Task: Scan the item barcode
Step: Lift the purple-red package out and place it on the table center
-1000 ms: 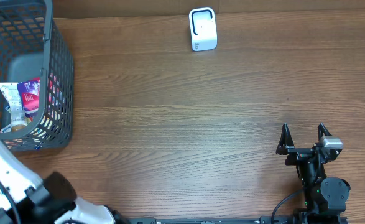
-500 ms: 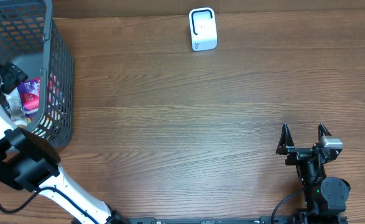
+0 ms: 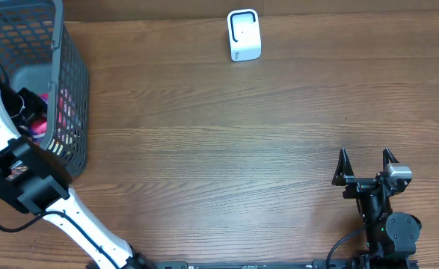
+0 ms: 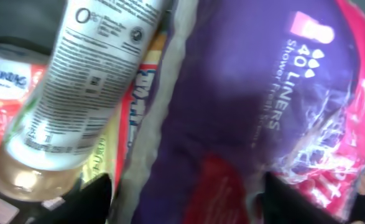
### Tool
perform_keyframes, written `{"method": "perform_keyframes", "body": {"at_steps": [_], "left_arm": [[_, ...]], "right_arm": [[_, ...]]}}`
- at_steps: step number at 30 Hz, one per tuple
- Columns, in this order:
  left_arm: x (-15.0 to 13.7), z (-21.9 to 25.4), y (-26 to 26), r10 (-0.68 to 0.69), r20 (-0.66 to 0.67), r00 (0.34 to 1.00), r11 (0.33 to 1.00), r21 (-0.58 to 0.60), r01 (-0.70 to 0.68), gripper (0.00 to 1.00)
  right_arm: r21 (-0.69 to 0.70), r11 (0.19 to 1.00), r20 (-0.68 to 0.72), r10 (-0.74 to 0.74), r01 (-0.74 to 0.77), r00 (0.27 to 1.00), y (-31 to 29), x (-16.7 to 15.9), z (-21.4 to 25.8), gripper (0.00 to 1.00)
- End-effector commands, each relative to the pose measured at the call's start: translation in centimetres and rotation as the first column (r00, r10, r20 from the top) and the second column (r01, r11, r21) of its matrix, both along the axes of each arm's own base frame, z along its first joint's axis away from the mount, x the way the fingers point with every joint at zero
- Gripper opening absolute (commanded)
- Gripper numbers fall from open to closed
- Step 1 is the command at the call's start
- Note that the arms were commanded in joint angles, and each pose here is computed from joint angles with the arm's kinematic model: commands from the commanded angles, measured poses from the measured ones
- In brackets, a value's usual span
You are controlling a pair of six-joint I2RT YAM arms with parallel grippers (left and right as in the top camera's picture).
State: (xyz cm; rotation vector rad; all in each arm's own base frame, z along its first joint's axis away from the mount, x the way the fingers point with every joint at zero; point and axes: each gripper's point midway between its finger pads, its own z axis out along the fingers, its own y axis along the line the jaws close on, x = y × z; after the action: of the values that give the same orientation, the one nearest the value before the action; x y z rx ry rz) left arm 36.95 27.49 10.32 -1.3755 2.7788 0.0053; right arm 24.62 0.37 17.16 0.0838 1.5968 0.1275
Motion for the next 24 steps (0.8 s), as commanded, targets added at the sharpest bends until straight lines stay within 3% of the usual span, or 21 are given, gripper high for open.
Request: {"method": "perform_keyframes", "body": {"at_steps": [1, 3, 8, 12, 19, 22, 24], "left_arm": [[0.3, -0.9, -0.4, -0.022, -0.013, 1.000, 1.000, -0.016, 0.022, 0.42], [0.3, -0.9, -0.4, -0.022, -0.014, 1.000, 1.000, -0.015, 0.022, 0.04], [-0.3, -0.1, -0.4, -0.009, -0.020, 1.000, 1.000, -0.027, 0.008, 0.04], [0.2, 5.3, 1.0, 0.050, 0.107, 0.993, 0.998, 0.018, -0.052, 0.04], [0.0, 19.3, 1.3, 0.006, 0.418, 0.909, 0.972, 0.210, -0.103, 0.04], [-0.8, 24.7, -0.3, -0.048, 0.522, 0.852, 0.954, 0.276, -0.115, 0.04], [-1.6, 29.4, -3.2, -0.119, 0.616, 0.779, 0.948, 0.304, -0.096, 0.04]], "right_arm": [[-0.004, 1.000, 0.004, -0.003, 0.003, 1.000, -0.1, 0.0, -0.2, 1.00], [-0.004, 1.000, 0.004, -0.003, 0.003, 1.000, -0.1, 0.0, -0.2, 1.00], [-0.004, 1.000, 0.004, -0.003, 0.003, 1.000, -0.1, 0.0, -0.2, 1.00], [-0.004, 1.000, 0.004, -0.003, 0.003, 1.000, -0.1, 0.0, -0.2, 1.00], [-0.004, 1.000, 0.004, -0.003, 0.003, 1.000, -0.1, 0.0, -0.2, 1.00], [-0.004, 1.000, 0.004, -0.003, 0.003, 1.000, -0.1, 0.0, -0.2, 1.00], [-0.004, 1.000, 0.004, -0.003, 0.003, 1.000, -0.1, 0.0, -0.2, 1.00]]}}
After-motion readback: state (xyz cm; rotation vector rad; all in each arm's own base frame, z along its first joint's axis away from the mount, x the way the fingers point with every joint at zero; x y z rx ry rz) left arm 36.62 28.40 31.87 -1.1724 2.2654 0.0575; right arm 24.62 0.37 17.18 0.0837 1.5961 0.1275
